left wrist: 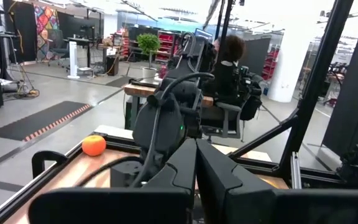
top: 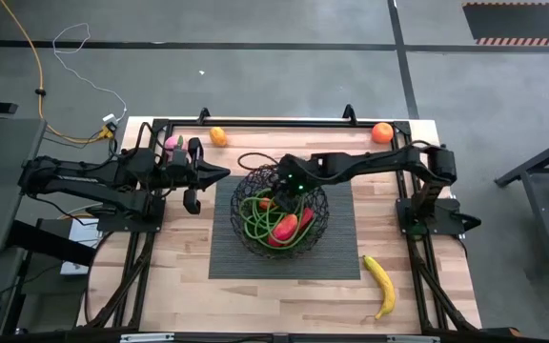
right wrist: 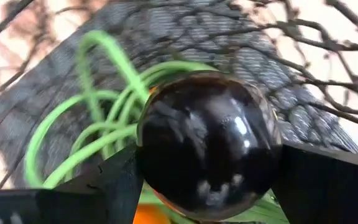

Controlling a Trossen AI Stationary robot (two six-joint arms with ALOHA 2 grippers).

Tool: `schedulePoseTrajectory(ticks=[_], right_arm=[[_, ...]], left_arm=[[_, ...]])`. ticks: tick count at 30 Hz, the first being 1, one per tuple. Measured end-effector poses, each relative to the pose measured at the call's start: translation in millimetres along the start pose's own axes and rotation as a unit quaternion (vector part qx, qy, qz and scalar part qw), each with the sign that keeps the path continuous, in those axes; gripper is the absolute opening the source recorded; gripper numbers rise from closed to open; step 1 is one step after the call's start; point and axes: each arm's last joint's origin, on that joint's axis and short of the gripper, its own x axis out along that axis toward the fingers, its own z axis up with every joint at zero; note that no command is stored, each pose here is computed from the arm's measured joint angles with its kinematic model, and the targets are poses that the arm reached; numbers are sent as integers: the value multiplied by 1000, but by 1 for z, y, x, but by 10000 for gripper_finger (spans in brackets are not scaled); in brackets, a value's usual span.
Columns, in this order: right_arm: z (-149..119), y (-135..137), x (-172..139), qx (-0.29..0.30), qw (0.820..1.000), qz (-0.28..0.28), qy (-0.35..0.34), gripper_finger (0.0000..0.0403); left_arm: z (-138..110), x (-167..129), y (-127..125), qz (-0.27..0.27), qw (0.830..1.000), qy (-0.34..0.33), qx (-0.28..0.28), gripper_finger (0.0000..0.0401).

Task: Build produce basket
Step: Put the purple mangosteen into the black wire basket

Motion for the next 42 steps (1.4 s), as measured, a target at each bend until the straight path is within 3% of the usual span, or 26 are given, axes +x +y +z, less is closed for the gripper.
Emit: schedulePoseTrajectory(ticks=[7, 15, 24, 29, 36, 42], right_arm=[[0, 0, 1, 147, 984, -75, -64, 271], [-4, 9, 1, 171, 981, -62, -72, 271], [-12, 9, 17, 275, 958, -69, -52, 271], [-12, 9, 21, 280, 956, -72, -56, 271], [-12, 8, 21, 242, 966, -76, -52, 271], [-12, 8, 21, 257, 962, -75, -53, 278]], left_arm=[[0, 0, 0, 0, 1000, 0, 0, 0], [0, 0, 0, 0, 1000, 0, 0, 0], [0, 0, 0, -1, 1000, 1, 0, 0], [0, 0, 0, -2, 1000, 1, -9, 0], [0, 0, 0, -4, 1000, 2, -16, 0], [0, 0, 0, -5, 1000, 2, -17, 0]])
